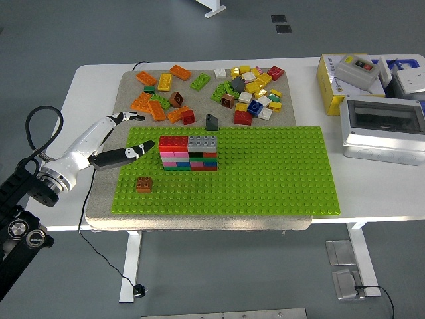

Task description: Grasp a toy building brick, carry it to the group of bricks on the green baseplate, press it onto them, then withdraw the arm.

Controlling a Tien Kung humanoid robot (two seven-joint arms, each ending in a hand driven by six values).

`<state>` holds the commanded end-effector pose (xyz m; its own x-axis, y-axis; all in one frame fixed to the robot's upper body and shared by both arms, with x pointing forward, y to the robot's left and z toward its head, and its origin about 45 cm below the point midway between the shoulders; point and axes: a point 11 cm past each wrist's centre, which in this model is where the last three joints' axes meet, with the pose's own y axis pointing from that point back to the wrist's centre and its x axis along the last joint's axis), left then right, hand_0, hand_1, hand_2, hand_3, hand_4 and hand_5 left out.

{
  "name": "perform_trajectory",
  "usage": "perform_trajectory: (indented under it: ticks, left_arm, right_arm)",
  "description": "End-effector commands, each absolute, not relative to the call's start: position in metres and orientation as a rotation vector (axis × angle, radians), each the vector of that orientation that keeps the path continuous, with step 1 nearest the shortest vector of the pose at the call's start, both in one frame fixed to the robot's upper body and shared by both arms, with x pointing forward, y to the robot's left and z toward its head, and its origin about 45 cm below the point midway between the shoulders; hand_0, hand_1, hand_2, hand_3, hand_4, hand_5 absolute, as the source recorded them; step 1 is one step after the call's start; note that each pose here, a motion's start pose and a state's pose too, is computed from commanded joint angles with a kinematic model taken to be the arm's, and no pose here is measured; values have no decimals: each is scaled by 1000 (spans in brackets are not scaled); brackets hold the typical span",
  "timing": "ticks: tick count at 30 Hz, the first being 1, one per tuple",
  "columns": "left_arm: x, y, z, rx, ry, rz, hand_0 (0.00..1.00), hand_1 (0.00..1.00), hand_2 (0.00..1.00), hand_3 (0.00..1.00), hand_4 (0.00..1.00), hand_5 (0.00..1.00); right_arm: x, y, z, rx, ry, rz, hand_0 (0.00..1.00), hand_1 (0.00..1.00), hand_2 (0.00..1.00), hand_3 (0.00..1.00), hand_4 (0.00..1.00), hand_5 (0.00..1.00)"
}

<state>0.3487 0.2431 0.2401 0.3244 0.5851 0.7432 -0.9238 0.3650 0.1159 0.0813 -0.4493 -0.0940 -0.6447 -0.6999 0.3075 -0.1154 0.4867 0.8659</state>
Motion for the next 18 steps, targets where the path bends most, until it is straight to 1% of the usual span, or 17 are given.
perform_trajectory:
  ticks: [6, 7, 8, 18]
  left_arm:
    - [349, 238, 237, 594, -663, 1059, 959, 926, 927, 818, 788, 629]
    - [349, 238, 237, 595, -662, 1059, 959, 925, 925, 816, 777, 623]
    - [349, 238, 237, 595, -662, 1060, 959, 925, 925, 816, 777, 623]
    - [351, 252, 246, 607, -685, 1094, 959, 925, 925, 816, 775, 622]
  right_arm:
    - [82, -455, -91, 647, -2137, -1116, 718, 718, 772, 741, 413, 850]
    - [82, -456, -91, 642, -2143, -1118, 716, 716, 785, 772, 423, 863]
    - [81, -455, -91, 638, -2144, -1123, 716, 716, 785, 772, 423, 863]
    - [77, -444, -97, 659, -2072, -1205, 715, 715, 786, 770, 419, 872]
